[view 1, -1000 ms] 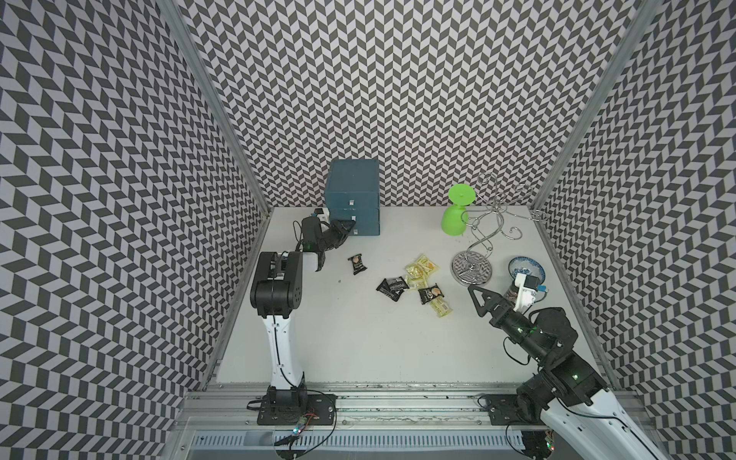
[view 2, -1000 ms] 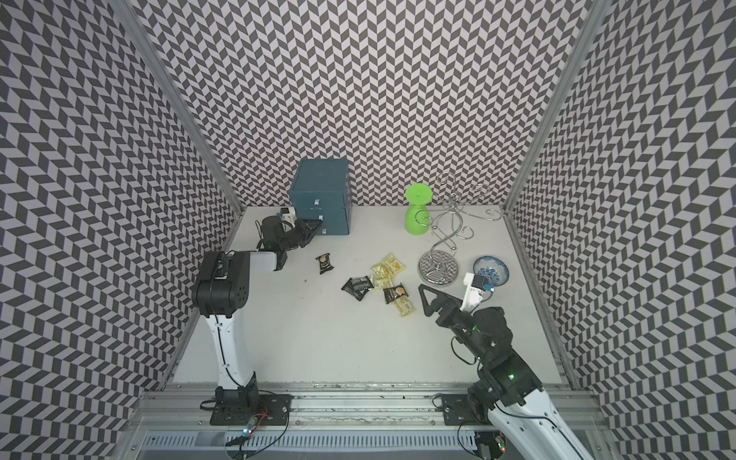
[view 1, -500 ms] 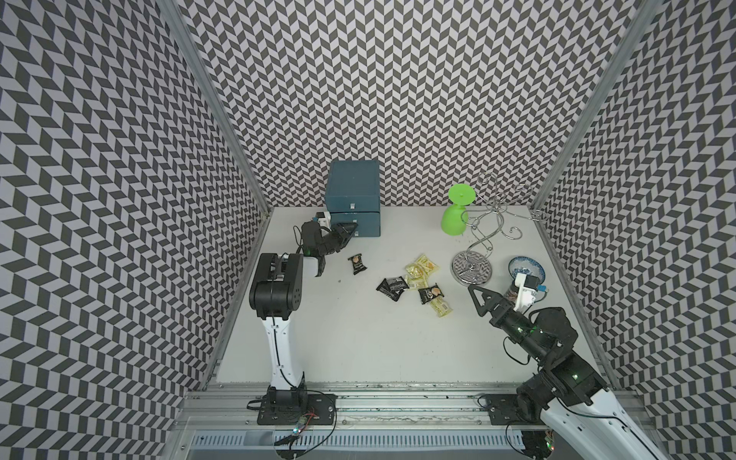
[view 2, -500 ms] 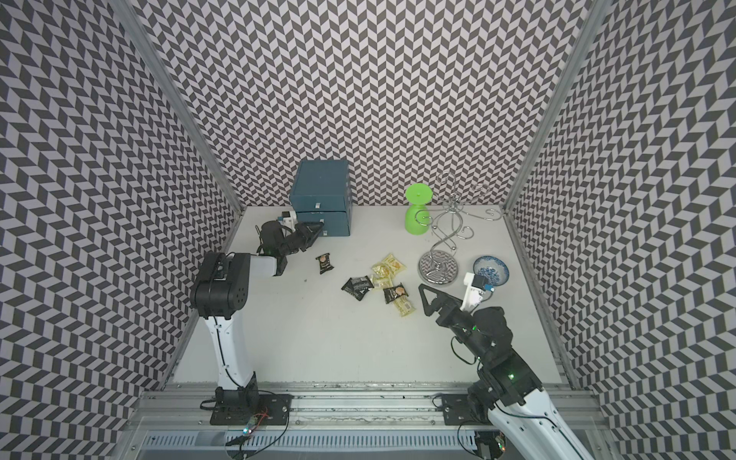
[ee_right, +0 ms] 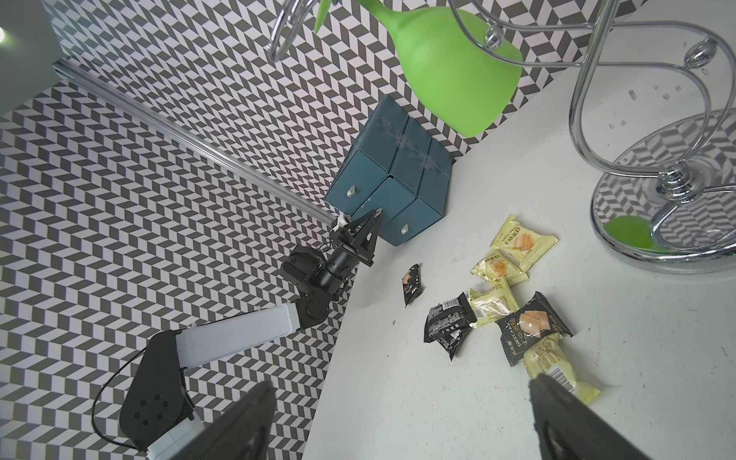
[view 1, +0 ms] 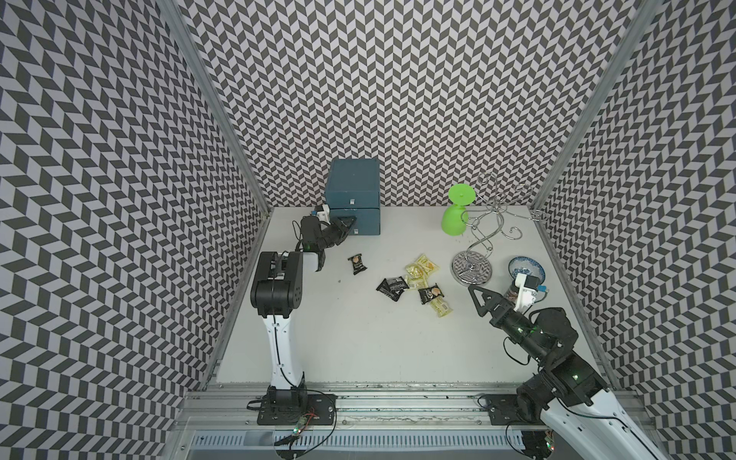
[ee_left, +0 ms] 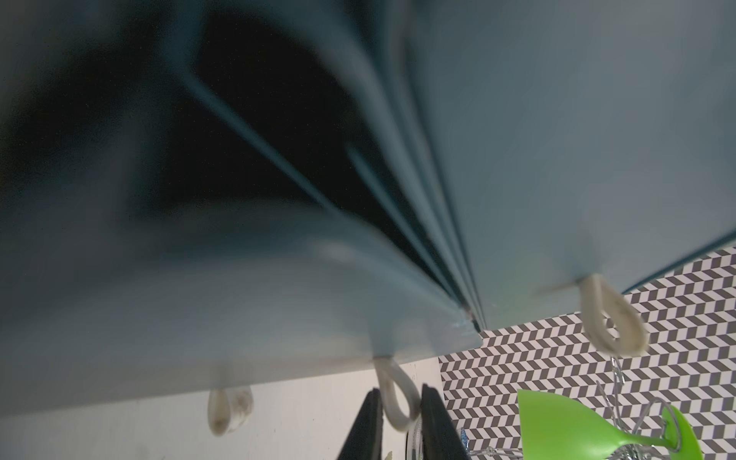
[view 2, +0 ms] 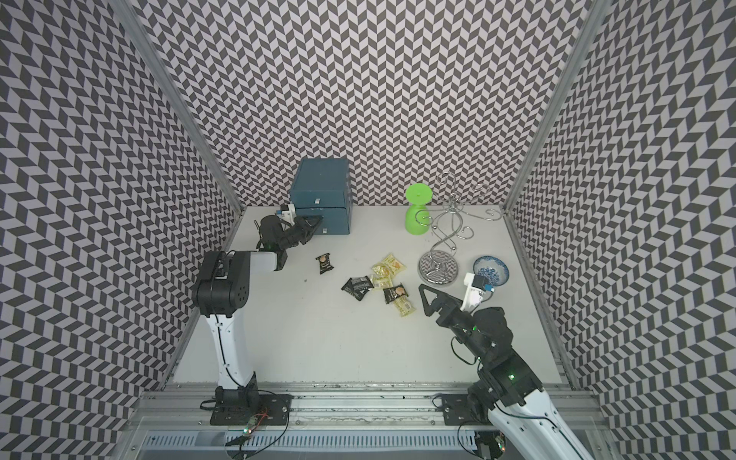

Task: Place the cookies into the drawer by color
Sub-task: Open the drawer in the storage box.

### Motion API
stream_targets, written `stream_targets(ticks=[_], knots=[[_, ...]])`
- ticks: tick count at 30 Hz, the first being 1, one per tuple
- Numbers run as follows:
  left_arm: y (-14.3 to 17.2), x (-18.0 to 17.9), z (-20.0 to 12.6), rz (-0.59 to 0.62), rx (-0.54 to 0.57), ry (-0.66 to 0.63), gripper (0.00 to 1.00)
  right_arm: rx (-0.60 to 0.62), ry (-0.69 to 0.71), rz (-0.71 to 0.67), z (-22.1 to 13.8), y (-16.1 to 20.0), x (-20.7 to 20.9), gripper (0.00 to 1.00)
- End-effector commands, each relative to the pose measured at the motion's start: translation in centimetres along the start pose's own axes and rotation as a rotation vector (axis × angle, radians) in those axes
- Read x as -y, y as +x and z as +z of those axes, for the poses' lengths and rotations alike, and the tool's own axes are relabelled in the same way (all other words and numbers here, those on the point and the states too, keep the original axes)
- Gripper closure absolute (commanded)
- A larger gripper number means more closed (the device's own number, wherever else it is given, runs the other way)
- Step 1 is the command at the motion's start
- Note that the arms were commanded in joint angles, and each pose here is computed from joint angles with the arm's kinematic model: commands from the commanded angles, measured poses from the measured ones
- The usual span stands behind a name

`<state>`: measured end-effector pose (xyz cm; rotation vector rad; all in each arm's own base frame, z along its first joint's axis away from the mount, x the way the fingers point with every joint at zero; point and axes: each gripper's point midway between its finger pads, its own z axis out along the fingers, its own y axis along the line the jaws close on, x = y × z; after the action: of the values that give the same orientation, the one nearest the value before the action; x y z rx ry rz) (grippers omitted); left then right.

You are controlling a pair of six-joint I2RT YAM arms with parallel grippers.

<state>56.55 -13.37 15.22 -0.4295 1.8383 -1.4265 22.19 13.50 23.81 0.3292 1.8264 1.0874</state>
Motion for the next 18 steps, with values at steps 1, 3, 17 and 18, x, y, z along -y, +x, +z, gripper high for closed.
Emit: stream_targets(ticks=[1, 3, 17, 18], knots=[[0.6, 0.4, 0.6, 0.008, -0.029, 0.021, 0.86, 0.037, -0.038, -0.006, -0.4, -0.9, -1.1, 0.0], [0.8, 0.4, 0.4, 0.01, -0.032, 0.017, 0.9, 0.035, -0.041, -0.006, -0.3, -0.9, -1.2, 0.0], [4.2, 2.3, -3.9, -0.001, -0.034, 0.013, 1.0, 0.025, -0.048, 0.004, -0.3, -0.6, -1.1, 0.0], [4.5, 2.6, -4.4, 0.005, -0.033, 0.011, 1.0, 0.026, -0.048, 0.004, -0.3, -0.6, -1.1, 0.0]])
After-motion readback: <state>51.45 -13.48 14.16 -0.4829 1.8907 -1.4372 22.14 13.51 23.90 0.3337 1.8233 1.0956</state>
